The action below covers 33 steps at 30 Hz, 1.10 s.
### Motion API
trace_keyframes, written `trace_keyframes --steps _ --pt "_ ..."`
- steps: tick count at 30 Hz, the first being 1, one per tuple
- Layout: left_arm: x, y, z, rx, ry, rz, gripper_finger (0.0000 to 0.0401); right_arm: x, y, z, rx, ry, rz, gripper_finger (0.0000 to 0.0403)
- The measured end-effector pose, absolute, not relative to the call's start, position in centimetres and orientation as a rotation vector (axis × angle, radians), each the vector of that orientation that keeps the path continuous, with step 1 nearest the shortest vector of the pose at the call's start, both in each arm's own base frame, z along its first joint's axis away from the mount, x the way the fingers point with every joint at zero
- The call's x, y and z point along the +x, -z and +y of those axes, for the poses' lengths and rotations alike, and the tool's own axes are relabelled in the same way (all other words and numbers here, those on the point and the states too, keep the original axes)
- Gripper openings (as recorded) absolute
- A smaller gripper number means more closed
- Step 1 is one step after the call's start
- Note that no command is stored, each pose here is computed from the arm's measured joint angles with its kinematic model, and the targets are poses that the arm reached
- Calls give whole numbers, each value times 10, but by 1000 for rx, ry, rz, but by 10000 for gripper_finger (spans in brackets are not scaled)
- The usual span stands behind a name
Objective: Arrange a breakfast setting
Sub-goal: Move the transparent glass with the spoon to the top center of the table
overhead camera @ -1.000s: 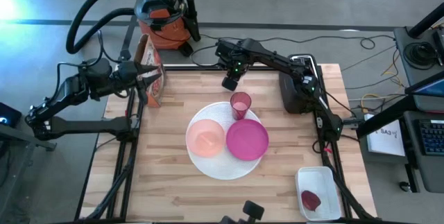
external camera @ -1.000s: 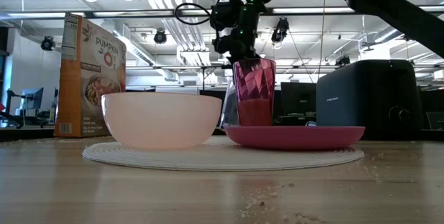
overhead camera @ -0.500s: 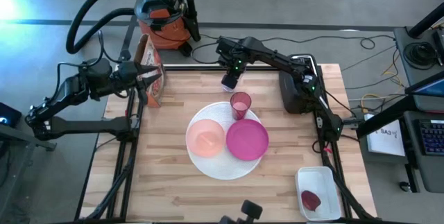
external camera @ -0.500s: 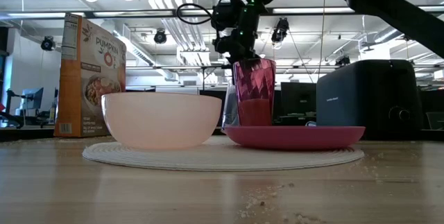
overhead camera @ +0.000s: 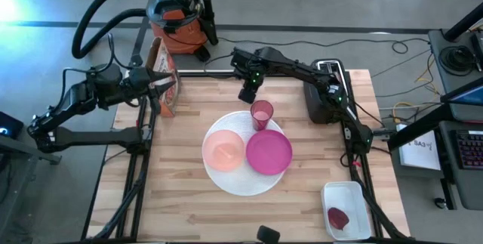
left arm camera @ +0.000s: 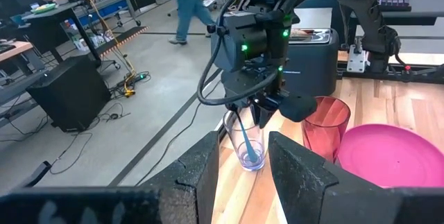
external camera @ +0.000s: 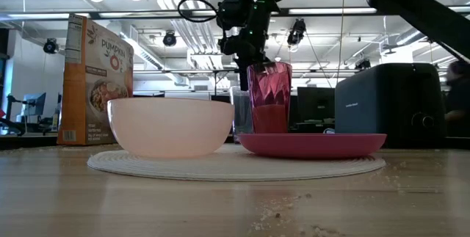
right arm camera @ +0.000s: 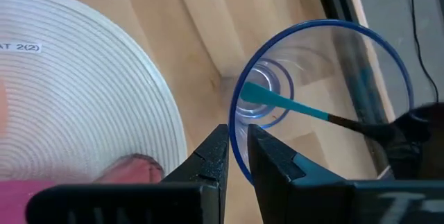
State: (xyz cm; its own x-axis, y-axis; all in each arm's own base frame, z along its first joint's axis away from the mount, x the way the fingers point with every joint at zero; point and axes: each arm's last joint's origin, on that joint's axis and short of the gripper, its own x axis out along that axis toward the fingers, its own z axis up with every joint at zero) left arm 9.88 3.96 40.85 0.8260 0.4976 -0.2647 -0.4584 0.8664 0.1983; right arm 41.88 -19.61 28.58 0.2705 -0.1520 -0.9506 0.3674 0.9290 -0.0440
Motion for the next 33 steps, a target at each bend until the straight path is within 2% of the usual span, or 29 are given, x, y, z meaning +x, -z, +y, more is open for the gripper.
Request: trace_keyframes --steps 17,33 --pt "99 -408 40 128 -509 316 109 425 -264 -202 95 404 1247 43" --pt "99 -408 40 128 -509 316 109 421 -286 -201 86 402 1242 43"
